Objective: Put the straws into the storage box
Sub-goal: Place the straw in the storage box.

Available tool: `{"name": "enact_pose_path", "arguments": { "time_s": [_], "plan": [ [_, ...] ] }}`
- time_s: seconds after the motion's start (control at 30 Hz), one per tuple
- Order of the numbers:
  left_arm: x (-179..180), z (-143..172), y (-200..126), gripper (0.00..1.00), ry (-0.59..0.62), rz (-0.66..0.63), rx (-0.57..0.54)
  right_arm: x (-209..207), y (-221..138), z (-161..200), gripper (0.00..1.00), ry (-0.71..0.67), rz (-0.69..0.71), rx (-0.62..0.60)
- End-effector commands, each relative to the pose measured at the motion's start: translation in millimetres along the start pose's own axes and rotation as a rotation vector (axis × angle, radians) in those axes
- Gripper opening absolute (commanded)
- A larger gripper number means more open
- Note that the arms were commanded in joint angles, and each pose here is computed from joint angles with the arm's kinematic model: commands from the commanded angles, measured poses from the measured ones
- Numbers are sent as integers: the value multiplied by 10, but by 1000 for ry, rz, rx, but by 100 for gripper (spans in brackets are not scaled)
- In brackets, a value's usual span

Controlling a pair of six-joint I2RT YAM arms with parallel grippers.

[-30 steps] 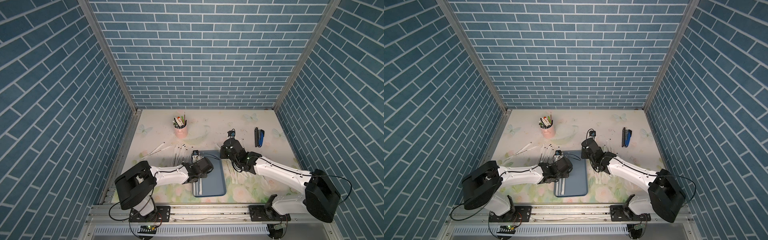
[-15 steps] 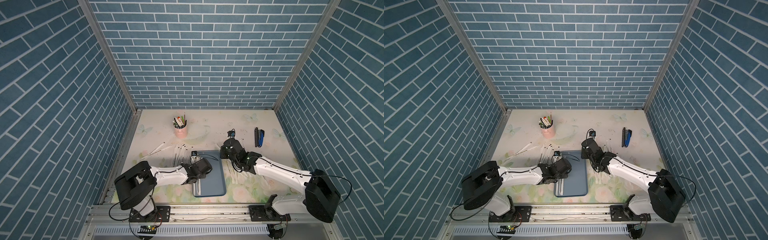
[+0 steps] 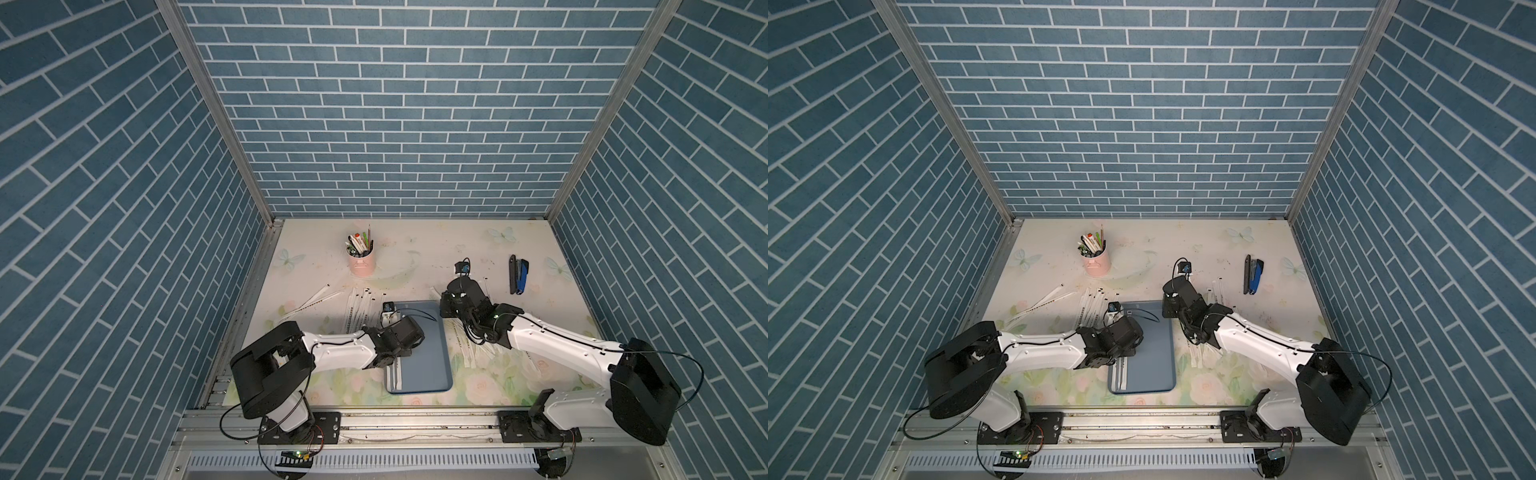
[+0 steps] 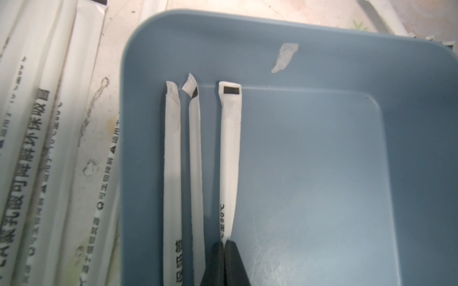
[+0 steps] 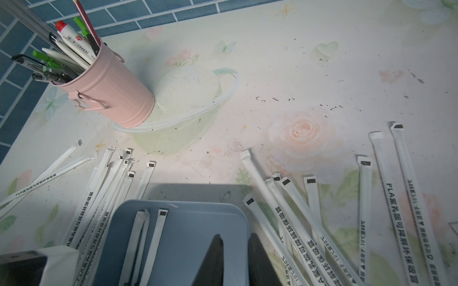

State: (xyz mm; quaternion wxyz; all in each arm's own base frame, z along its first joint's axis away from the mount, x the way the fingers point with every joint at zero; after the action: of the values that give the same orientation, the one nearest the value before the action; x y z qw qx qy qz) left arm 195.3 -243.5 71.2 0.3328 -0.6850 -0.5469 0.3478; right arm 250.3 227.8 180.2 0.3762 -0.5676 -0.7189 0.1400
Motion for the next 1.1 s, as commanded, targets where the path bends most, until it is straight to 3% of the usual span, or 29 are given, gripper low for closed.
{"name": "enact_pose_path", "arguments": {
  "time_s": [0.0, 0.83, 0.93, 1.07],
  "plan": [
    [79, 34, 57, 5, 16, -43, 5, -41, -2, 33, 21, -21, 10, 11],
    [48, -58, -38, 18, 17, -28, -19, -47, 8, 39, 21, -29, 15, 15],
    [17, -147, -143, 26, 19, -10, -46, -73, -9, -1, 21, -54, 28, 16],
    [18, -324, -383, 45, 13, 12, -123, -206, -61, -102, 22, -81, 47, 22]
  ]
}}
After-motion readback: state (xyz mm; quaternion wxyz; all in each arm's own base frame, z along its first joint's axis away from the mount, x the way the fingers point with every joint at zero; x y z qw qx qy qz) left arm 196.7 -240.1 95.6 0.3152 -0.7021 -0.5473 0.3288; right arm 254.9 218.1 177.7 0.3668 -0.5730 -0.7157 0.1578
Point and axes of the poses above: each gripper's point midway between its finger pads, its own y axis out along the fingers, its own x axis along the line the jaws close on, z = x × y, the point moved 6 cm from there along -y, back along the fingers, and after that the axes turned 11 degrees about y, right-handed, at the moved point
